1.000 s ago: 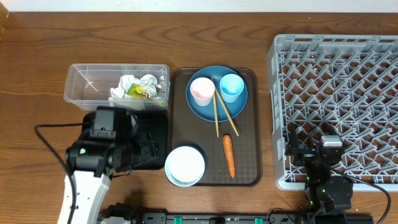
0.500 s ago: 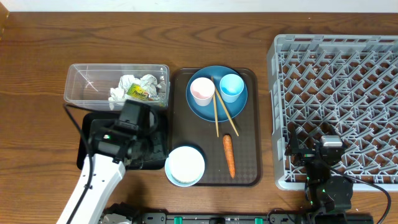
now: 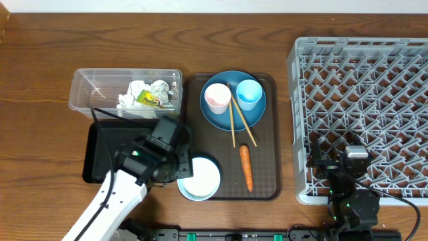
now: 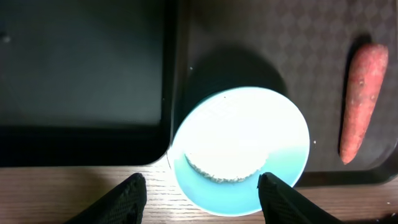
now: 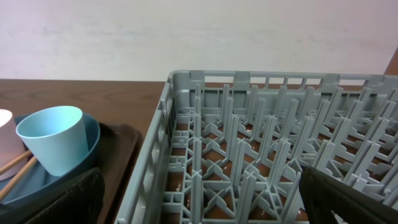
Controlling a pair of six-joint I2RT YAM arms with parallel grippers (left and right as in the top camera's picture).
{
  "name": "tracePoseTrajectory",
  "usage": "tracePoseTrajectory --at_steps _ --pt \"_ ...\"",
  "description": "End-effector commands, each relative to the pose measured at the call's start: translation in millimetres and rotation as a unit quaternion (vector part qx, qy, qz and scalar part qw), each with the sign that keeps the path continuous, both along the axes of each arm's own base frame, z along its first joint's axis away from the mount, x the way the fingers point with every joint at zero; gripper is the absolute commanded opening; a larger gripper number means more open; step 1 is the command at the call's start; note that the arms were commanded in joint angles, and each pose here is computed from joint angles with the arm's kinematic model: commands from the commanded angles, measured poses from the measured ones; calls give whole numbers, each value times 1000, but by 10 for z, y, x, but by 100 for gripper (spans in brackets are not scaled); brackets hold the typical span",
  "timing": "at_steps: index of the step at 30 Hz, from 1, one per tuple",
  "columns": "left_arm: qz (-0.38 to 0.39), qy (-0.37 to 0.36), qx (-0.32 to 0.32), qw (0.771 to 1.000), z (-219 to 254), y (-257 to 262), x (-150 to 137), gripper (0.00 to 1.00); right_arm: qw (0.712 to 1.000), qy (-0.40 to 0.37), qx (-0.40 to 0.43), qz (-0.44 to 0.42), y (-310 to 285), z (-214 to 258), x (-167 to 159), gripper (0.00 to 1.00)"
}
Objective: Sort waste into correct bins and load items into the dishwasher rack
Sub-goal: 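Reach left gripper toward the white bowl on the brown tray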
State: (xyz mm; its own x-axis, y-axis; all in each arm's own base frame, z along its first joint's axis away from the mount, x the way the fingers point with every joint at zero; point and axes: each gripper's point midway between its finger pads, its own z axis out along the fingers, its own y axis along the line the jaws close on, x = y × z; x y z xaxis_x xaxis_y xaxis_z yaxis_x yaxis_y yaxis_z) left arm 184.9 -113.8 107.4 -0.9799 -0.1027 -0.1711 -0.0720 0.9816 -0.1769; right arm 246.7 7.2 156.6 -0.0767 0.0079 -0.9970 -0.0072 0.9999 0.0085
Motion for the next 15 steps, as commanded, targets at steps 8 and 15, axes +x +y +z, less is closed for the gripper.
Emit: tracePoseTrajectory --at_steps 8,15 --pt "-15 13 16 1000 -156 -313 -104 61 1000 2 -4 -6 -33 -11 0 99" --pt "-57 11 9 998 -382 -749 -91 61 1000 2 -4 -6 -33 -11 0 99"
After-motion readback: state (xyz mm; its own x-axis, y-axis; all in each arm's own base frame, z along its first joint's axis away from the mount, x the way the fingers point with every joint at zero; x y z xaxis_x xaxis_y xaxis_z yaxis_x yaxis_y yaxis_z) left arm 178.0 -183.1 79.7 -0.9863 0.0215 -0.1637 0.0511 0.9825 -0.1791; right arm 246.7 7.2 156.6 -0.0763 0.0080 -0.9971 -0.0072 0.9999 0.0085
